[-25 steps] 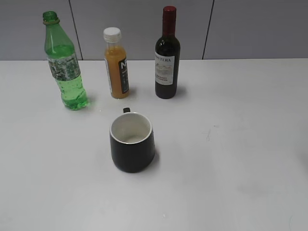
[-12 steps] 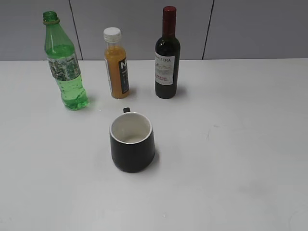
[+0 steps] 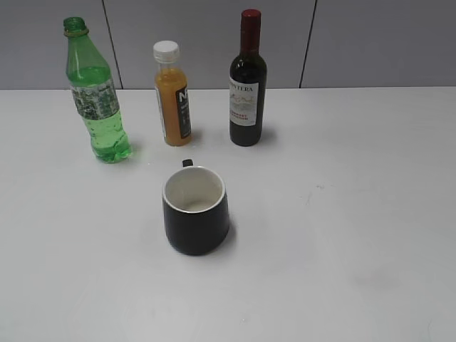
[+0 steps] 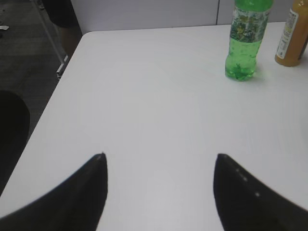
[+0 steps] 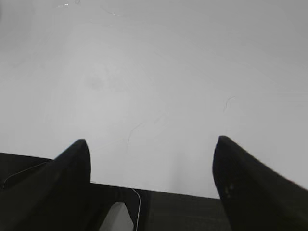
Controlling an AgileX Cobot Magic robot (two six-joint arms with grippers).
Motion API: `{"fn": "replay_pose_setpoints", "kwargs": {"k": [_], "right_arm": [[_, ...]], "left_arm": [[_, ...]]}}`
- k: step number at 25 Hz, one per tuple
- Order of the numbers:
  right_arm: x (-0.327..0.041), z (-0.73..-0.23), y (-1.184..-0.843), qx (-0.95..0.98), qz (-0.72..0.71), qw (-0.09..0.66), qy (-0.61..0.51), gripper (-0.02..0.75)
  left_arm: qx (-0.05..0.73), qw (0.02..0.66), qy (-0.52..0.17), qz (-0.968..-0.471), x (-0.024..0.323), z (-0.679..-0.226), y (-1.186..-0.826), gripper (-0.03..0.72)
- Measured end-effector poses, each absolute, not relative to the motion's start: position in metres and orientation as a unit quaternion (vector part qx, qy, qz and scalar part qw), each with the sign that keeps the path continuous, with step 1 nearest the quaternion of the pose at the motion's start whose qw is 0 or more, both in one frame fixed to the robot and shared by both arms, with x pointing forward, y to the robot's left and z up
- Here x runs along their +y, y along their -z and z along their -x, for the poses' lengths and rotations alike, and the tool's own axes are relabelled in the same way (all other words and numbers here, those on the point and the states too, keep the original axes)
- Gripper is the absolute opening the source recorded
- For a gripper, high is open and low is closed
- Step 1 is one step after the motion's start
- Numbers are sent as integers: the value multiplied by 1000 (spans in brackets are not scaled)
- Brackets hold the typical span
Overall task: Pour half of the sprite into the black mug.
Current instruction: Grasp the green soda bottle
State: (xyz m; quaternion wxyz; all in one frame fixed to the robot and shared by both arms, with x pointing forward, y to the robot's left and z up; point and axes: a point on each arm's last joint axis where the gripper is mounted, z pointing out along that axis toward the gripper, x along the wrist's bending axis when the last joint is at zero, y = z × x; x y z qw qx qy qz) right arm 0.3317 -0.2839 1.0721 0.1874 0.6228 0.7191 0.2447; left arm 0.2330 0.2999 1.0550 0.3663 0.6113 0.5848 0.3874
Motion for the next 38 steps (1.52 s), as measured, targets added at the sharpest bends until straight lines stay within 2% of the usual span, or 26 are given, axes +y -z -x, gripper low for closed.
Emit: {"fn": "replay_pose_setpoints", "kwargs": {"k": [12, 25, 38], "right_arm": [[-289, -284, -1033, 695, -601, 248, -307, 594], [-292, -247, -1037, 644, -551, 342, -406, 594], [-292, -246, -1037, 642, -549, 344, -410, 592]], "left_arm": [[585, 366, -387, -611, 300, -233, -1055, 526], [585, 366, -387, -611, 300, -233, -1055, 526], [585, 366, -387, -611, 300, -233, -1055, 526]]}}
